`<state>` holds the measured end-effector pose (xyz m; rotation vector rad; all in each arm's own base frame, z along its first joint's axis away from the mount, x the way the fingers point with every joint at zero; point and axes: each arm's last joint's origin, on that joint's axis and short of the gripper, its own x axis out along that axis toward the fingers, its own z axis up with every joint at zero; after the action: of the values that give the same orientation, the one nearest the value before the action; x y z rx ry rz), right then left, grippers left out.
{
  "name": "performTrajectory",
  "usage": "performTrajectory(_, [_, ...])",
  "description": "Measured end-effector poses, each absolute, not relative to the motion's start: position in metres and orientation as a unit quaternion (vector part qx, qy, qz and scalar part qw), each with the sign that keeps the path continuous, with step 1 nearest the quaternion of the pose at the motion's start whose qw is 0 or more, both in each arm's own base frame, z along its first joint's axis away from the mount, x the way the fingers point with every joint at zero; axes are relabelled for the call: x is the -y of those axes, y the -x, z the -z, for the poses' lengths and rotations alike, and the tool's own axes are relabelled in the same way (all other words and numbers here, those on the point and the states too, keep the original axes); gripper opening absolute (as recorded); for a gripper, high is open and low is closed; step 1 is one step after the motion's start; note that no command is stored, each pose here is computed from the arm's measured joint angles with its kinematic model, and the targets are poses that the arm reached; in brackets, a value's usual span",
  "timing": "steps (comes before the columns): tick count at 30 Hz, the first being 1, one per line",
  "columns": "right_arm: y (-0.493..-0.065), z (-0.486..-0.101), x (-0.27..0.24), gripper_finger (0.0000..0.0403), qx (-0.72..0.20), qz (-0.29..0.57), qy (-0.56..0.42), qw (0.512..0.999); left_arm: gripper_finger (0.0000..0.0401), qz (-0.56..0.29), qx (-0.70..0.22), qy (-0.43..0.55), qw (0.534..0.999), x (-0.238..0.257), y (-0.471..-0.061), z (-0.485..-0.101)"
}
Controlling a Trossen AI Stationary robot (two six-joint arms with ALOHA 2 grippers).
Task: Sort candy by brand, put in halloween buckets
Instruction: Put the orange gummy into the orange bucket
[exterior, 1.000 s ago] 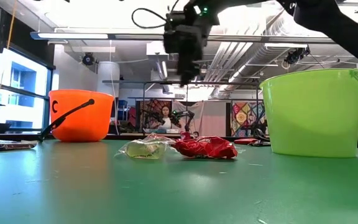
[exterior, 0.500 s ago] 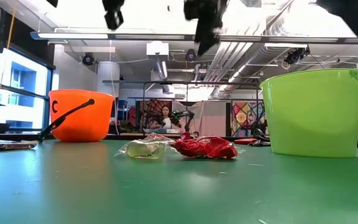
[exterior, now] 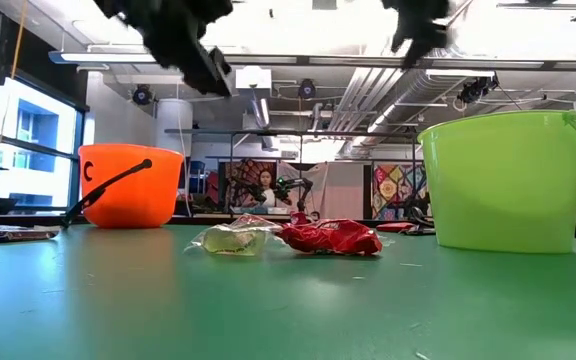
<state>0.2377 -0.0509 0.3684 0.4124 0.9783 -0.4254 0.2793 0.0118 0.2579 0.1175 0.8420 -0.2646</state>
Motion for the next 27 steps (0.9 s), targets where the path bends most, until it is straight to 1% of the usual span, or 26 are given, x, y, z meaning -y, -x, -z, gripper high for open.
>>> performTrajectory(3, [-0.213, -0.349, 0.031, 0.0288, -0.442, 0.216, -0.259, 0.831, 0.0166, 0.152, -0.455, -0.153, 0.864, -0.011, -0.292, -0.246])
performTrajectory(6, [-0.199, -0.338, 0.013, 0.0288, -0.418, 0.224, -0.301, 0.827, 0.018, 0.168, -0.476, -0.182, 0.844, -0.007, -0.308, -0.229])
performTrajectory(10, [-0.187, -0.336, -0.005, 0.0288, -0.397, 0.228, -0.309, 0.833, 0.0198, 0.201, -0.494, -0.176, 0.827, 0.004, -0.323, -0.206])
performTrajectory(15, [-0.185, -0.338, -0.015, 0.0288, -0.39, 0.23, -0.288, 0.844, 0.0226, 0.236, -0.503, -0.167, 0.815, 0.023, -0.334, -0.182])
performTrajectory(21, [-0.184, -0.337, -0.016, 0.0288, -0.397, 0.229, -0.274, 0.846, 0.0256, 0.232, -0.508, -0.145, 0.817, 0.035, -0.344, -0.162])
performTrajectory(27, [-0.184, -0.337, -0.015, 0.0288, -0.395, 0.236, -0.251, 0.852, 0.0264, 0.225, -0.512, -0.15, 0.815, 0.038, -0.351, -0.147])
